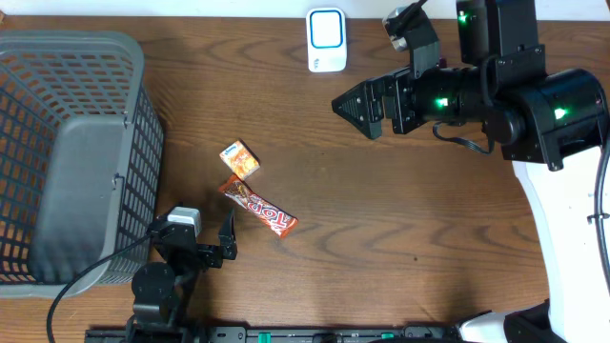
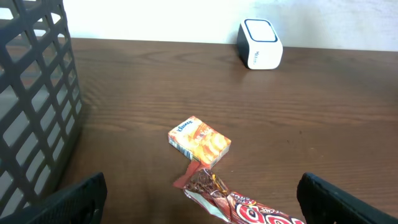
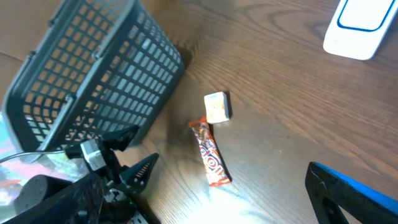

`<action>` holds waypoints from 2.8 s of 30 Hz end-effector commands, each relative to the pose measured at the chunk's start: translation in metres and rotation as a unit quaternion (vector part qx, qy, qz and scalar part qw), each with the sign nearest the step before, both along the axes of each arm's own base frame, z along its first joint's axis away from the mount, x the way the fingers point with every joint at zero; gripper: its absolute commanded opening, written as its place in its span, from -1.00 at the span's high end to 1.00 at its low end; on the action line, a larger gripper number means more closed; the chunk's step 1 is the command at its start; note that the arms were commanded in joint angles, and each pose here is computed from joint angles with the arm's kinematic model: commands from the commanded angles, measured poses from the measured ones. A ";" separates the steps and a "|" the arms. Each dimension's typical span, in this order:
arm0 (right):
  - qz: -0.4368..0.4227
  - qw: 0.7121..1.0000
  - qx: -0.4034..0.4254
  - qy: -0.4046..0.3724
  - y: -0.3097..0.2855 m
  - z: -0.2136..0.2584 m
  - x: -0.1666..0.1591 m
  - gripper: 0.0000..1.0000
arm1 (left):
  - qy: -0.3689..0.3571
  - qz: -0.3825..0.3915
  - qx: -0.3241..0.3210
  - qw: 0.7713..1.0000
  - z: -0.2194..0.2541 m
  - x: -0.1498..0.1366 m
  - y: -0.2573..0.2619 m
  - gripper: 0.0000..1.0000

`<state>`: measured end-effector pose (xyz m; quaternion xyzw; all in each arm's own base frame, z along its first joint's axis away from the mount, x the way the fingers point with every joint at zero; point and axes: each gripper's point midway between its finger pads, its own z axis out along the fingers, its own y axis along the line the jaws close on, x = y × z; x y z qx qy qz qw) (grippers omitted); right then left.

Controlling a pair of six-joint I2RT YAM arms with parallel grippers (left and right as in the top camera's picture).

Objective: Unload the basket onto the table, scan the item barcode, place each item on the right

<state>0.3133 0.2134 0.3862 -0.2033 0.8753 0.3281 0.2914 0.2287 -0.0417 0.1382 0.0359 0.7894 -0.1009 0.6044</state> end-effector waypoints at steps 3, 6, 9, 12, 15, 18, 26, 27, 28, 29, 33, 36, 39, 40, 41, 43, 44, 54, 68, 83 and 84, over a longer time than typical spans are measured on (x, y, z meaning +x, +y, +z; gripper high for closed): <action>-0.013 1.000 -0.009 -0.001 -0.003 0.000 -0.001 -0.99 | 0.013 -0.009 -0.001 1.000 -0.011 -0.001 -0.003 -0.96; -0.016 1.000 -0.009 -0.009 -0.004 0.001 0.002 -0.99 | 0.013 -0.009 -0.001 1.000 -0.011 -0.001 -0.003 -0.96; -0.017 1.000 -0.004 -0.023 -0.002 0.006 0.007 -0.98 | 0.013 -0.009 -0.001 1.000 -0.011 -0.001 -0.003 -0.96; -0.017 0.999 -0.003 -0.027 -0.001 0.006 0.010 -0.98 | 0.013 -0.009 -0.001 1.000 -0.011 -0.001 -0.003 -0.96; -0.019 1.000 -0.001 -0.023 0.001 0.004 0.014 -0.99 | 0.013 -0.009 -0.001 1.000 -0.011 -0.001 -0.003 -0.96; -0.029 1.000 0.003 -0.005 0.003 -0.002 0.018 -0.98 | 0.013 -0.009 -0.001 1.000 -0.011 -0.001 -0.003 -0.96; -0.017 1.000 0.003 0.023 0.022 -0.016 0.019 -0.99 | 0.013 -0.009 -0.001 1.000 -0.011 -0.001 -0.003 -0.96; -0.011 1.000 0.003 0.024 0.026 -0.016 0.016 -0.98 | 0.013 -0.009 -0.001 1.000 -0.011 -0.001 -0.003 -0.96; -0.007 1.000 0.002 0.024 0.029 -0.016 0.014 -0.99 | 0.013 -0.009 -0.001 1.000 -0.011 -0.001 -0.003 -0.96; -0.004 1.000 0.002 0.024 0.031 -0.016 0.012 -0.99 | 0.013 -0.009 -0.001 1.000 -0.011 -0.001 -0.003 -0.96; -0.001 1.000 0.000 0.028 0.032 -0.018 0.010 -0.99 | 0.013 -0.009 -0.001 1.000 -0.011 -0.001 -0.003 -0.96; -0.002 0.999 -0.003 0.034 0.031 -0.020 0.008 -0.99 | 0.013 -0.009 -0.001 1.000 -0.011 -0.001 -0.003 -0.96; 0.002 0.999 -0.009 0.037 0.030 -0.023 0.005 -0.98 | 0.013 -0.009 -0.001 1.000 -0.011 -0.001 -0.003 -0.96; 0.001 0.999 -0.011 0.038 0.029 -0.023 0.005 -0.99 | 0.013 -0.009 -0.001 1.000 -0.011 -0.001 -0.003 -0.96; -0.001 0.999 -0.015 0.038 0.028 -0.024 0.005 -0.99 | 0.013 -0.009 -0.001 1.000 -0.011 -0.001 -0.003 -0.96; -0.008 0.999 -0.023 0.034 0.024 -0.025 0.007 -0.99 | 0.013 -0.009 -0.001 1.000 -0.011 -0.001 -0.003 -0.95; -0.007 0.999 -0.028 0.026 0.021 -0.024 0.007 -0.98 | 0.013 -0.009 -0.001 1.000 -0.011 -0.001 -0.003 -0.96; -0.101 0.987 -0.113 -0.058 -0.052 0.005 -0.012 -0.99 | 0.013 -0.009 -0.001 1.000 -0.011 -0.001 -0.003 -0.96; -0.181 0.974 -0.138 -0.003 -0.048 -0.125 0.048 -0.98 | 0.013 -0.009 -0.001 1.000 -0.011 -0.001 -0.003 -0.96; -0.217 0.972 -0.088 -0.016 -0.038 -0.196 0.073 -0.99 | 0.013 -0.009 -0.001 1.000 -0.011 -0.001 -0.003 -0.96; -0.218 0.972 -0.088 -0.015 -0.038 -0.197 0.073 -0.99 | 0.013 -0.009 -0.001 1.000 -0.011 -0.001 -0.003 -0.96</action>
